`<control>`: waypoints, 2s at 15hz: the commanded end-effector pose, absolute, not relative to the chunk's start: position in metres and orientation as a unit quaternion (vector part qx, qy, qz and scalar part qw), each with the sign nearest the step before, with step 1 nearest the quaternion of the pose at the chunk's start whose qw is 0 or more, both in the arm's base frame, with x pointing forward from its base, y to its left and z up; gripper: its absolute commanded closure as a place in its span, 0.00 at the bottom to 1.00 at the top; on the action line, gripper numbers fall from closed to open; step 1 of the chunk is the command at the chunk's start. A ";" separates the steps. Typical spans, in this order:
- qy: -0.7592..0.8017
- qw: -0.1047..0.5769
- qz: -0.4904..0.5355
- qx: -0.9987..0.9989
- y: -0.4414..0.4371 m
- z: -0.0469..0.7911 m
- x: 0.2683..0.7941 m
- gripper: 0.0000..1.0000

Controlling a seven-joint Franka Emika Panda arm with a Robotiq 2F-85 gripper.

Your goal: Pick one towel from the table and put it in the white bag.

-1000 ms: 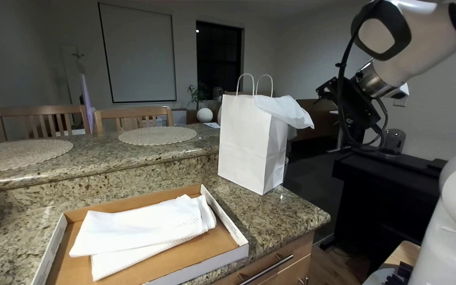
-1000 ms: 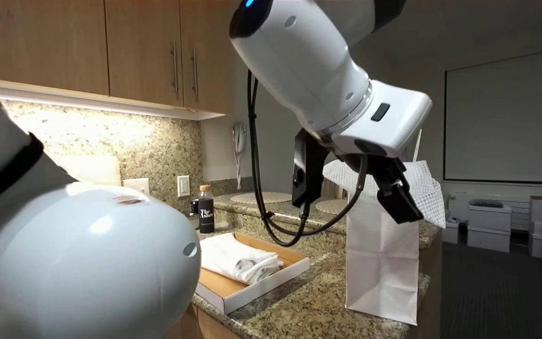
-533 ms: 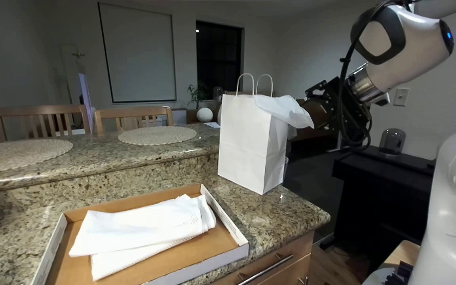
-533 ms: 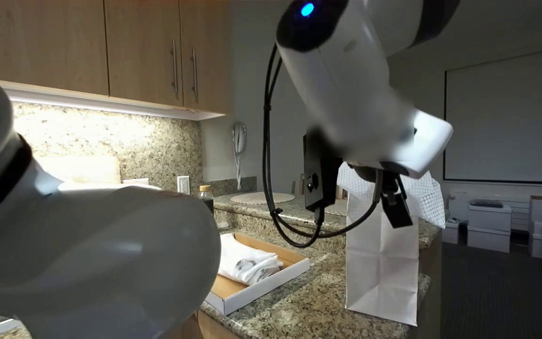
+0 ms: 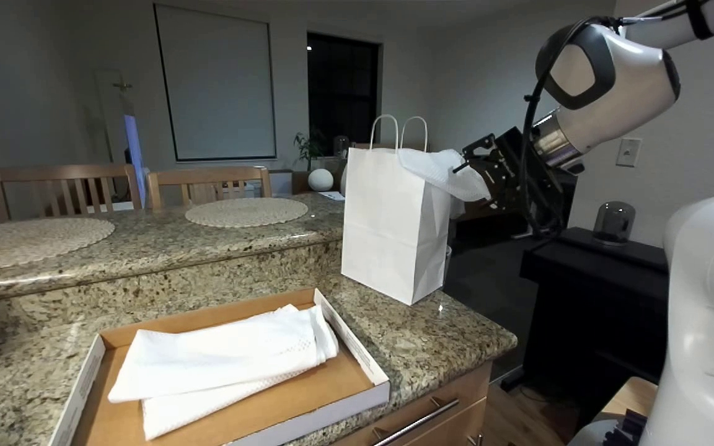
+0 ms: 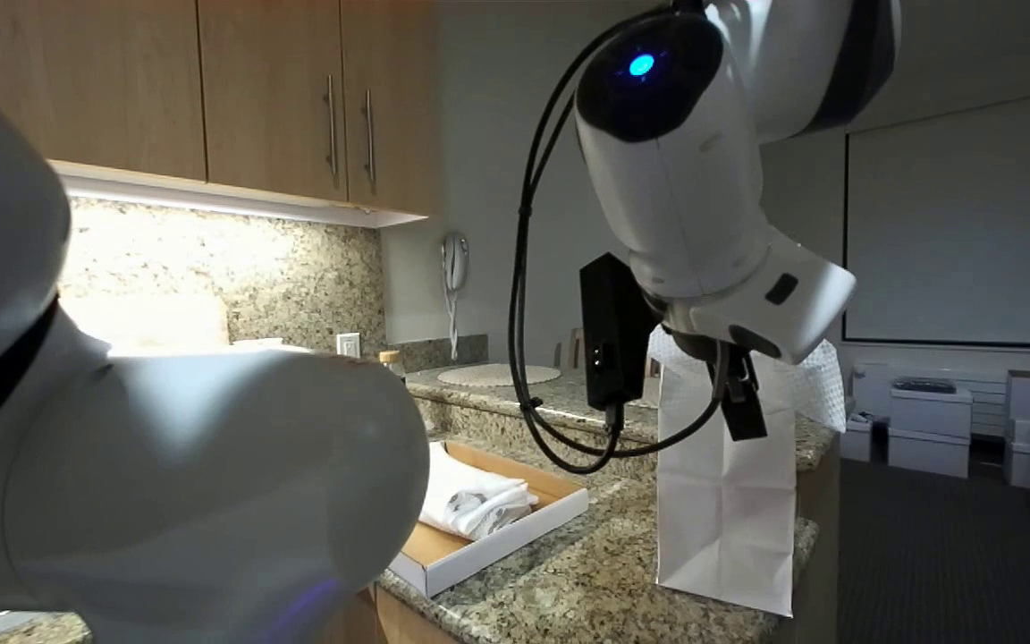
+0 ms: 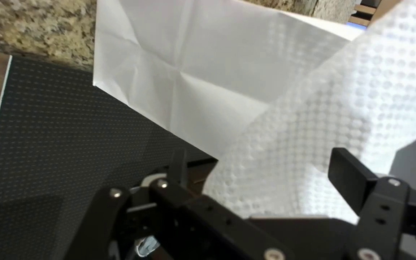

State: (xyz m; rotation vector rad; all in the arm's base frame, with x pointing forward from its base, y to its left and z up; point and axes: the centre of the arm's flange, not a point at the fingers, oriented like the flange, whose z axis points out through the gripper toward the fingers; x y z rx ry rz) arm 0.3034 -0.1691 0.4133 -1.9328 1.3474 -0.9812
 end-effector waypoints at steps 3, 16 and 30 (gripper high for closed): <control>0.471 0.302 -0.413 -0.719 -0.193 0.448 0.317 0.00; 0.413 0.312 -0.417 -0.747 -0.163 0.469 0.346 0.66; 0.303 0.253 -0.487 -0.779 -0.086 0.574 0.309 0.91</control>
